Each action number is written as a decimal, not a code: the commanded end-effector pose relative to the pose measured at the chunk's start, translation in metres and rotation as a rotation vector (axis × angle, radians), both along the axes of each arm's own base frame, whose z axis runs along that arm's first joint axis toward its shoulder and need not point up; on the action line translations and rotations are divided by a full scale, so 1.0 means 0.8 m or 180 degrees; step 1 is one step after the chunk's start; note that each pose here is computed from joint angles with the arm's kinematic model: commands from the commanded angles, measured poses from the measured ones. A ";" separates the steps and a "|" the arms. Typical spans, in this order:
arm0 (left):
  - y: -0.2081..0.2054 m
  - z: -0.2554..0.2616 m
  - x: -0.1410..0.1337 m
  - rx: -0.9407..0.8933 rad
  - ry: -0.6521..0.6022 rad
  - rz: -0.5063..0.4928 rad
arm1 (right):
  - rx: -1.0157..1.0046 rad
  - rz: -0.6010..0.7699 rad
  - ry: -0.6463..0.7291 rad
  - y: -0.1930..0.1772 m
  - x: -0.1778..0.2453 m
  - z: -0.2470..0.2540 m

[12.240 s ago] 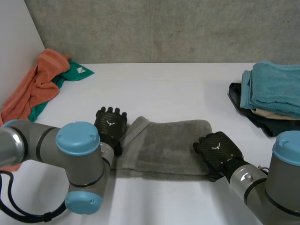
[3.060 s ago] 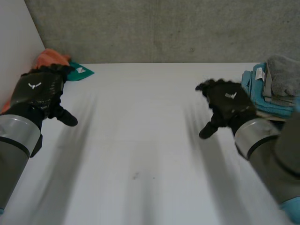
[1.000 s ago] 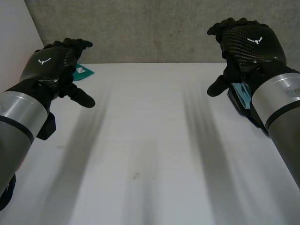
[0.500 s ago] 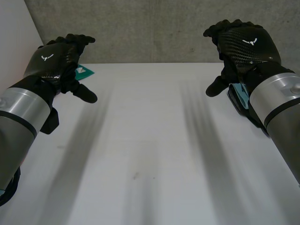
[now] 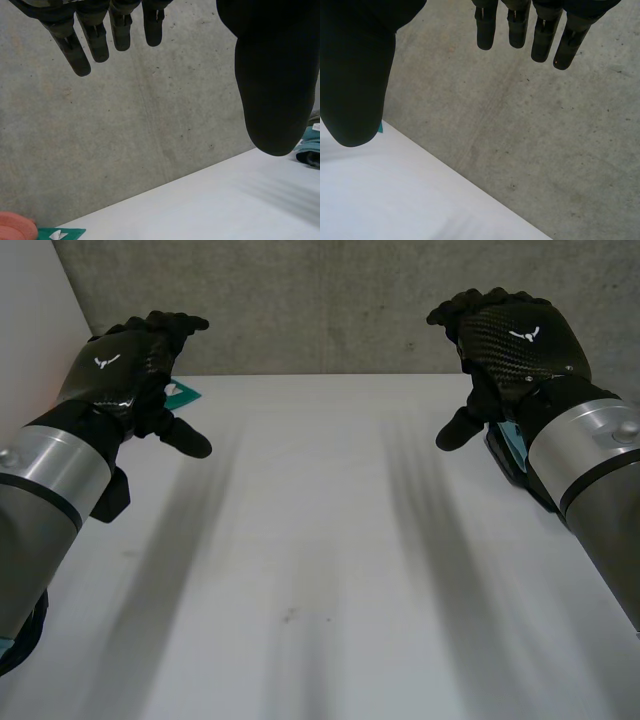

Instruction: Fold the laundry.

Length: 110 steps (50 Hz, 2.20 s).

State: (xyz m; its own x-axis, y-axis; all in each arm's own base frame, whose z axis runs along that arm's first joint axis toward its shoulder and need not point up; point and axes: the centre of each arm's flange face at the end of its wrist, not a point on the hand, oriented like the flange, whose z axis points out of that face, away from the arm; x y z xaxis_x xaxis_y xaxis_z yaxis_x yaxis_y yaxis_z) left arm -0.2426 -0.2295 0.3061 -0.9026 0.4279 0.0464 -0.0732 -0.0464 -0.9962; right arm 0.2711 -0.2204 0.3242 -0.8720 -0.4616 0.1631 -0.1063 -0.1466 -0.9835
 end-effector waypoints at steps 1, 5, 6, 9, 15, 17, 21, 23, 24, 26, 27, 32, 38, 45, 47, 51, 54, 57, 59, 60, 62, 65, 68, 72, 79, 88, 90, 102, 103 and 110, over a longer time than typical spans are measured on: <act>-0.012 -0.007 0.005 0.0035 -0.0015 0.0031 | 0.0012 0.0057 0.0033 -0.002 0.002 -0.005; -0.014 -0.008 0.007 0.0040 -0.0017 0.0055 | 0.0035 0.0062 0.0051 -0.002 0.002 -0.008; -0.015 -0.008 0.008 0.0040 -0.0017 0.0060 | 0.0039 0.0062 0.0054 -0.003 0.002 -0.009; -0.016 -0.007 0.009 0.0033 -0.0020 0.0070 | 0.0057 0.0067 0.0063 -0.003 0.003 -0.011; -0.022 -0.018 0.022 0.0050 -0.0164 0.0199 | 0.0072 0.0083 0.0056 -0.003 0.003 -0.012; -0.027 -0.022 0.028 0.0039 -0.0257 0.0262 | 0.0072 0.0078 0.0056 -0.003 0.003 -0.012; -0.034 -0.027 0.037 0.0046 -0.0377 0.0353 | 0.0068 0.0078 0.0054 -0.003 0.003 -0.011; -0.037 -0.029 0.042 0.0056 -0.0410 0.0397 | 0.0068 0.0073 0.0053 -0.004 0.002 -0.011; -0.038 -0.029 0.043 0.0055 -0.0414 0.0407 | 0.0068 0.0073 0.0053 -0.004 0.002 -0.011; -0.040 -0.030 0.045 0.0057 -0.0425 0.0426 | 0.0067 0.0082 0.0054 -0.003 0.003 -0.011; -0.042 -0.032 0.047 0.0067 -0.0432 0.0455 | 0.0067 0.0083 0.0054 -0.003 0.003 -0.011; -0.060 -0.044 0.059 0.0125 -0.0593 0.0583 | 0.0072 0.0083 0.0056 -0.003 0.003 -0.012; -0.106 -0.074 0.103 0.0167 -0.1084 0.0972 | 0.0078 0.0088 0.0054 -0.003 0.003 -0.012; -0.163 -0.112 0.150 0.0040 -0.1603 0.1340 | 0.0091 0.0093 0.0061 -0.002 0.004 -0.014; -0.181 -0.127 0.168 0.0042 -0.1739 0.1460 | 0.0113 0.0098 0.0073 -0.001 0.004 -0.016; -0.200 -0.145 0.187 0.0051 -0.1912 0.1570 | 0.0132 0.0117 0.0089 0.002 0.005 -0.019; -0.211 -0.153 0.200 0.0075 -0.2013 0.1635 | 0.0140 0.0122 0.0093 0.002 0.006 -0.022; -0.217 -0.162 0.205 0.0103 -0.2075 0.1640 | 0.0142 0.0126 0.0100 0.003 0.006 -0.022; -0.224 -0.173 0.208 0.0132 -0.2118 0.1636 | 0.0146 0.0131 0.0103 0.003 0.006 -0.023; -0.226 -0.175 0.208 0.0122 -0.2132 0.1643 | 0.0146 0.0126 0.0102 0.003 0.006 -0.023; -0.234 -0.183 0.211 0.0092 -0.2189 0.1677 | 0.0146 0.0136 0.0103 0.003 0.007 -0.023; -0.240 -0.189 0.214 0.0055 -0.2261 0.1740 | 0.0159 0.0131 0.0109 0.003 0.007 -0.025; -0.246 -0.193 0.216 -0.0001 -0.2400 0.1802 | 0.0164 0.0131 0.0112 0.003 0.007 -0.026; -0.251 -0.195 0.218 -0.0052 -0.2558 0.1814 | 0.0174 0.0131 0.0123 0.004 0.006 -0.027; -0.256 -0.205 0.220 -0.0020 -0.2603 0.1811 | 0.0183 0.0131 0.0128 0.004 0.006 -0.029; -0.258 -0.217 0.221 0.0038 -0.2626 0.1784 | 0.0227 0.0131 0.0157 0.001 0.008 -0.036; -0.260 -0.222 0.222 0.0059 -0.2628 0.1770 | 0.0245 0.0131 0.0166 0.000 0.008 -0.038; -0.267 -0.234 0.223 0.0104 -0.2634 0.1745 | 0.0262 0.0136 0.0176 0.000 0.009 -0.041; -0.267 -0.235 0.223 0.0113 -0.2635 0.1741 | 0.0262 0.0136 0.0176 0.000 0.009 -0.041; -0.271 -0.241 0.224 0.0140 -0.2643 0.1728 | 0.0272 0.0136 0.0187 0.001 0.009 -0.043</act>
State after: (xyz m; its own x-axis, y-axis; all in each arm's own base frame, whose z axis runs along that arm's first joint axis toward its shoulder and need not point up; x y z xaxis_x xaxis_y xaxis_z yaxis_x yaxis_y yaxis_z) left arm -0.0640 -0.4437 0.1172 -0.7288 -0.0460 -0.6832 0.6689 0.1654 -0.7247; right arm 0.2783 -0.2201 0.2914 -0.8417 -0.5122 0.1707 -0.1567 -0.0709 -0.9851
